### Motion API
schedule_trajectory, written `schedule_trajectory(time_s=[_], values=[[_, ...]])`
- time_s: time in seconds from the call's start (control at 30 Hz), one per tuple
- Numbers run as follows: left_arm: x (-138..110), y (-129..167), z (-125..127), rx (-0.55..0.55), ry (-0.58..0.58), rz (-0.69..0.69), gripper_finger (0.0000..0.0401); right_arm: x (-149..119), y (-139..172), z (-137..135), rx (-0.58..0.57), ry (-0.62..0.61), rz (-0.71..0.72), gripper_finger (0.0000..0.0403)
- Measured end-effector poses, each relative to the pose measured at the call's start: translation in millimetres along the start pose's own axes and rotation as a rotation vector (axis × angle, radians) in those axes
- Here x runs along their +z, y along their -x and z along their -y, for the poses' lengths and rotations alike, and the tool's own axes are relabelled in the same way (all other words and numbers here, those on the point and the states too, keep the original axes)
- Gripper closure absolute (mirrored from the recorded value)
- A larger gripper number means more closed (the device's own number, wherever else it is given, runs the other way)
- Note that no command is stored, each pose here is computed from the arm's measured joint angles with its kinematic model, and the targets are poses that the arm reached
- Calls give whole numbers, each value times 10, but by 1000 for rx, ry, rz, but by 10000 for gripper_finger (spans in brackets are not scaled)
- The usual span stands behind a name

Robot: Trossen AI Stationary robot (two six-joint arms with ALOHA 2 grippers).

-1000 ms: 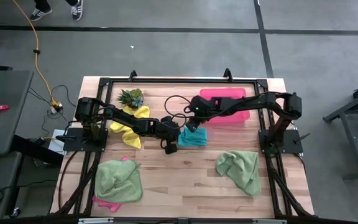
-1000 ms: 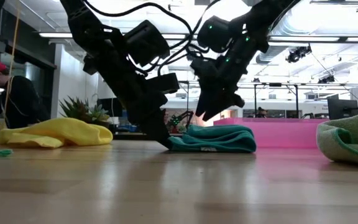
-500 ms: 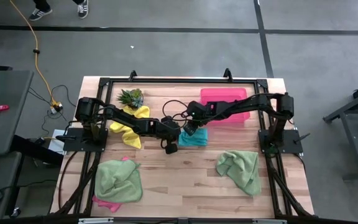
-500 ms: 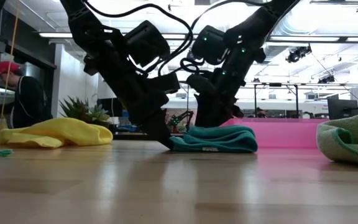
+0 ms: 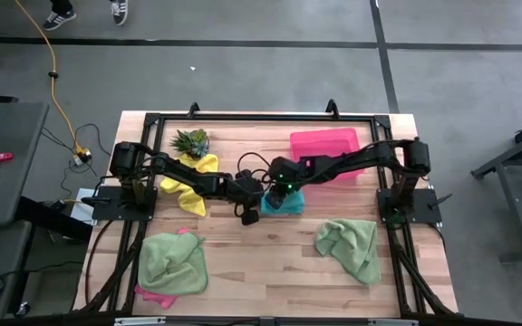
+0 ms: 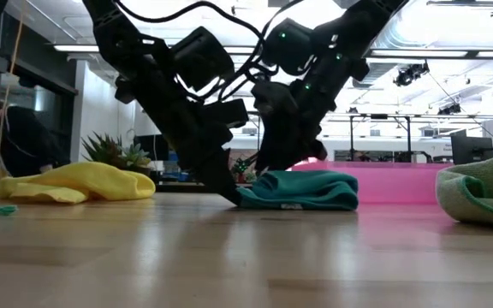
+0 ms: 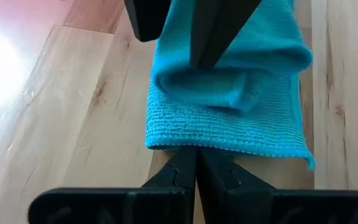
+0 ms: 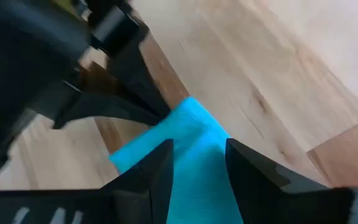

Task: Fold microfiber towels
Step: Fold the blue microfiber cloth

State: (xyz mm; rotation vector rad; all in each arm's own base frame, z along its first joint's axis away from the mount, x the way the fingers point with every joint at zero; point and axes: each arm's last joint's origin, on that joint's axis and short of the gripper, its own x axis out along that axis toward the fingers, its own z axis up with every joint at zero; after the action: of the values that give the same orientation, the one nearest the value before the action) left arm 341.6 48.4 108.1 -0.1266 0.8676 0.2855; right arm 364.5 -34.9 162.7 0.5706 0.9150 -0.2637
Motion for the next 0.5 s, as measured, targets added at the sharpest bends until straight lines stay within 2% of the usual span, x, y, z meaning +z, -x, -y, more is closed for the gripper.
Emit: schedule_trajectory(time_s=[0.13, 0.3, 0.43, 0.5], values=[[1, 0, 0, 0, 1, 1, 401, 78, 166, 56, -15, -10, 28, 265], [1, 0, -3, 1, 4, -1, 401, 140, 568, 134, -127, 45, 72, 265], [0, 0, -2, 2, 4, -1, 401, 51, 934, 169, -237, 72, 64, 265], [0, 0, -2, 3, 3, -1, 401, -86, 1047, 214, -239, 60, 40, 265]])
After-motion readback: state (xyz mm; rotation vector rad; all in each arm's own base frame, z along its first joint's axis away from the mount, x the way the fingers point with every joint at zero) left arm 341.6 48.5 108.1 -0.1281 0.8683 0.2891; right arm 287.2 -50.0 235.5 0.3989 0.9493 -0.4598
